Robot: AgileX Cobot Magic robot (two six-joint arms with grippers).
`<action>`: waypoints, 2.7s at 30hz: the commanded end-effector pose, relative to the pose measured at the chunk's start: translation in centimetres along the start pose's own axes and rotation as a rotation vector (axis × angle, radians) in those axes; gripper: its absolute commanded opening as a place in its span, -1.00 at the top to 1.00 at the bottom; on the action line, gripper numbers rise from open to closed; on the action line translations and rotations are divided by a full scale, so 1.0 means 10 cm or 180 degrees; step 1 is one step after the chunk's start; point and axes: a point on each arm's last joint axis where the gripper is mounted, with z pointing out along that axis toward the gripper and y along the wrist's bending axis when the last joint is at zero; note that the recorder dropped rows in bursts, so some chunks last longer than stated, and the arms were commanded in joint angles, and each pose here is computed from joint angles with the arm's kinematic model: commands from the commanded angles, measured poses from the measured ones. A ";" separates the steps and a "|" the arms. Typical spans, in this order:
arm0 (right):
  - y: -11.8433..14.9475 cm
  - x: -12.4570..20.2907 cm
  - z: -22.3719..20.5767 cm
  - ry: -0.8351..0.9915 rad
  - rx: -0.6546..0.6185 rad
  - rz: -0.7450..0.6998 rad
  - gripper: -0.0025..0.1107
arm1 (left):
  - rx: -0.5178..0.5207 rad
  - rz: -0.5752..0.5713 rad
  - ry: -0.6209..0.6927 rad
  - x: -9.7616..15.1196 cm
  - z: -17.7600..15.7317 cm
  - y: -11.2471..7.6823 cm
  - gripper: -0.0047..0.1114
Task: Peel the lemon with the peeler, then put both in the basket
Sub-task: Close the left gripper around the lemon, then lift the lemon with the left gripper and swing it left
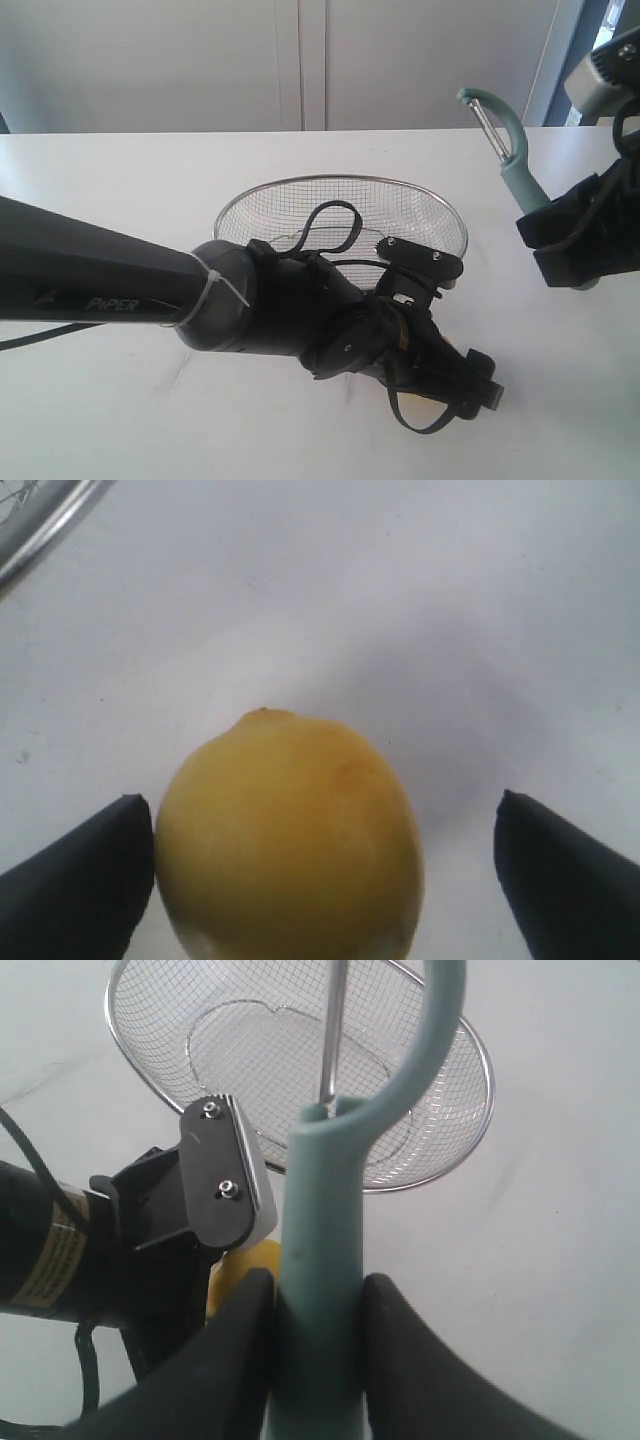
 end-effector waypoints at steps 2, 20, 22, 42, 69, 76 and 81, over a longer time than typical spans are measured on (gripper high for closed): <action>-0.01 0.00 -0.02 -0.0038 0.0011 0.0026 0.96 | -0.0050 -0.0006 0.0118 0.02 0.00 0.02 -0.20; -0.01 0.00 -0.02 -0.0038 0.0011 0.0026 0.96 | -0.0215 0.0750 0.0737 -0.01 -0.57 -0.03 0.92; -0.01 0.00 -0.02 -0.0038 0.0011 0.0026 0.96 | -0.0207 0.1058 0.0932 0.02 -0.70 -0.07 0.92; -0.01 0.00 -0.02 -0.0038 0.0011 0.0026 0.96 | 0.0108 0.1869 -0.0334 0.47 -1.81 0.05 0.92; -0.01 0.00 -0.02 -0.0038 0.0011 0.0026 0.96 | -0.0206 0.1658 -0.1794 0.36 -2.53 0.44 0.92; -0.01 0.00 -0.02 -0.0038 0.0011 0.0026 0.96 | -0.0282 0.1634 -0.1911 0.34 -2.64 0.49 0.92; -0.01 0.00 -0.02 -0.0038 0.0011 0.0026 0.96 | -0.0446 0.1529 -0.2051 0.36 -2.82 0.60 0.92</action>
